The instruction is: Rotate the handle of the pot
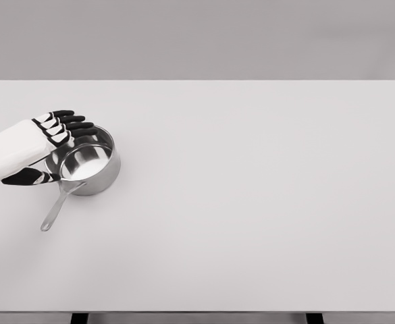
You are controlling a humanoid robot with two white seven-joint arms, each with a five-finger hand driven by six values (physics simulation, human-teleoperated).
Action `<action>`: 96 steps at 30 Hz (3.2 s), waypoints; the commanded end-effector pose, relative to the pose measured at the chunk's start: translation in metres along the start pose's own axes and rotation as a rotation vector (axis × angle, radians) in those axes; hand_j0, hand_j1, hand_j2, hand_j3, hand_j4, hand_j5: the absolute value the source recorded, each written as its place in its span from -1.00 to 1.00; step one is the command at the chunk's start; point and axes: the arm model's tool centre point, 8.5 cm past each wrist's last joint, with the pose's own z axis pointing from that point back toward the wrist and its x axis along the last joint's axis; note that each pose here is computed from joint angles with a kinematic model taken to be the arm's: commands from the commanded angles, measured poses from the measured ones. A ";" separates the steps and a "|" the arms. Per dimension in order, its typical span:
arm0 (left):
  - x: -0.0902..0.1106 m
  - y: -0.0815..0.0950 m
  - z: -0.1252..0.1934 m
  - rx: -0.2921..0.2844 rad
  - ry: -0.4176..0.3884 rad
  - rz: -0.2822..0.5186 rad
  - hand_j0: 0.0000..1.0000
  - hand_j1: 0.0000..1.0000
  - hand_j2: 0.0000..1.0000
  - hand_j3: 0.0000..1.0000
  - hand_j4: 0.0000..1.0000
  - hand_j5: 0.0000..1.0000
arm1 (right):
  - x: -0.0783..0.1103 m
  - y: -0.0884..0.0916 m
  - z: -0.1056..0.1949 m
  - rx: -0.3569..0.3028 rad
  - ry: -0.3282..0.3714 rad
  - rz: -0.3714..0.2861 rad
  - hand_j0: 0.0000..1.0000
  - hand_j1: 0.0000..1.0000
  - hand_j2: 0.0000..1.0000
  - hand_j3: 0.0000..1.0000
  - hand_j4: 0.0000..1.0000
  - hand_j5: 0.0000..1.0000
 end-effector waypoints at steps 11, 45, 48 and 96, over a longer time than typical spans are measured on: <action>-0.007 0.022 0.009 0.058 0.020 -0.001 1.00 1.00 1.00 1.00 1.00 1.00 | 0.000 0.000 0.000 0.000 0.000 -0.001 1.00 1.00 1.00 1.00 1.00 1.00; 0.021 -0.036 0.073 -0.434 -0.113 0.748 1.00 1.00 1.00 1.00 1.00 1.00 | 0.000 0.000 0.000 0.000 0.000 0.000 1.00 1.00 1.00 1.00 1.00 1.00; 0.023 -0.041 0.075 -0.447 -0.110 0.762 1.00 1.00 1.00 1.00 1.00 1.00 | 0.000 0.000 0.000 0.000 0.000 0.000 1.00 1.00 1.00 1.00 1.00 1.00; 0.001 0.050 0.046 -0.259 -0.161 0.558 1.00 1.00 1.00 1.00 1.00 1.00 | 0.000 0.000 0.000 0.000 0.000 0.000 1.00 1.00 1.00 1.00 1.00 1.00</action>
